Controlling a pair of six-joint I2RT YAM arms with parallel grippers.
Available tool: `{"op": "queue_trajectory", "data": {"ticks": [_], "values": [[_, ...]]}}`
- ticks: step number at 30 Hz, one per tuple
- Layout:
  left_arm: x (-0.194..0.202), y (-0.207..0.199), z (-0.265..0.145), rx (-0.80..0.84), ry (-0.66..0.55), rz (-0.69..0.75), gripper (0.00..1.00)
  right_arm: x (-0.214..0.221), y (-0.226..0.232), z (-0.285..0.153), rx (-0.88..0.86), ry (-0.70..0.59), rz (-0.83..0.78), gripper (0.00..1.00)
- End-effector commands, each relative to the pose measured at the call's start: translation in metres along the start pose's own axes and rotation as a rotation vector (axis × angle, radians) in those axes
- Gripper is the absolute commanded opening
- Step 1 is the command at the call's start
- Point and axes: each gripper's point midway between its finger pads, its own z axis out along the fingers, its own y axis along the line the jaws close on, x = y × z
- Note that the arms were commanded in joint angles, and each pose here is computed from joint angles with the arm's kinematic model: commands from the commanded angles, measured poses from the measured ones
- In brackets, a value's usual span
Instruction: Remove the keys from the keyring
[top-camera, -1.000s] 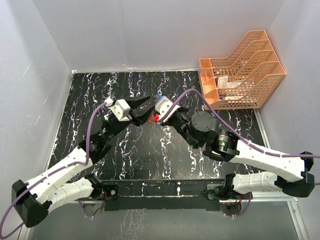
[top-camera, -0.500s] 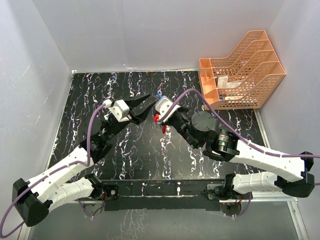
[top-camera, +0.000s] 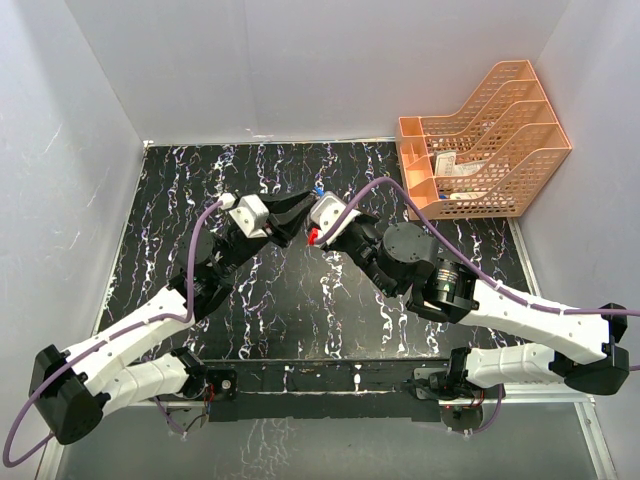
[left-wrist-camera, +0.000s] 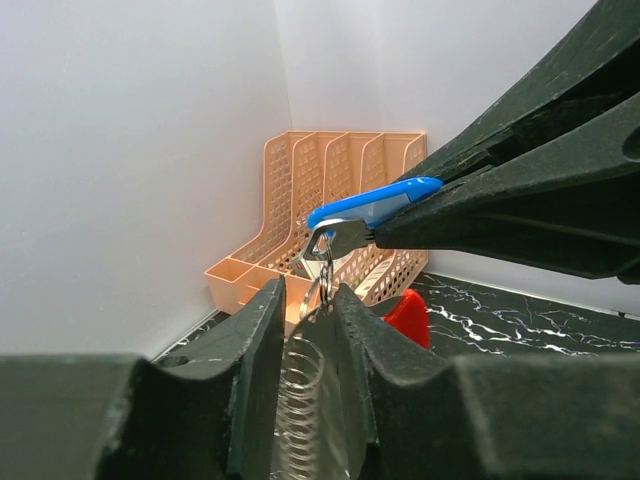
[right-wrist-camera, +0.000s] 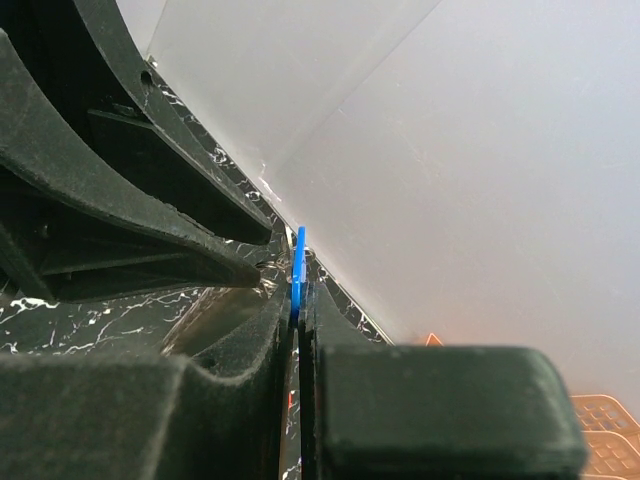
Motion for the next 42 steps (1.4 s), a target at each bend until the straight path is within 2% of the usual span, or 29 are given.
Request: {"op": "queue_trajectory", "data": {"ticks": [1,15,25,27,36,42], "values": [[-0.0222,0.0005,0.0018,0.002,-0.081,0.009,0.24,-0.0288,-0.0284,-0.0074,0.064,-0.088,0.071,0.00],[-0.0147,-0.0048,0.0072,0.030,-0.072,-0.022,0.21,-0.0286,-0.0280,-0.0074,0.063,-0.088,0.072,0.00],[-0.0187,-0.0015,0.0077,0.014,-0.088,-0.008,0.04,-0.0274,-0.0260,-0.0073,0.059,-0.087,0.075,0.00],[-0.0173,-0.0023,0.0083,0.020,-0.085,-0.009,0.04,-0.0270,-0.0261,-0.0076,0.059,-0.087,0.076,0.00],[-0.0158,-0.0068,0.0106,0.045,-0.087,-0.016,0.15,-0.0276,-0.0251,-0.0078,0.052,-0.091,0.076,0.00],[-0.0163,-0.0078,0.0110,0.052,-0.083,-0.015,0.13,-0.0284,-0.0249,-0.0082,0.049,-0.097,0.077,0.00]]}}
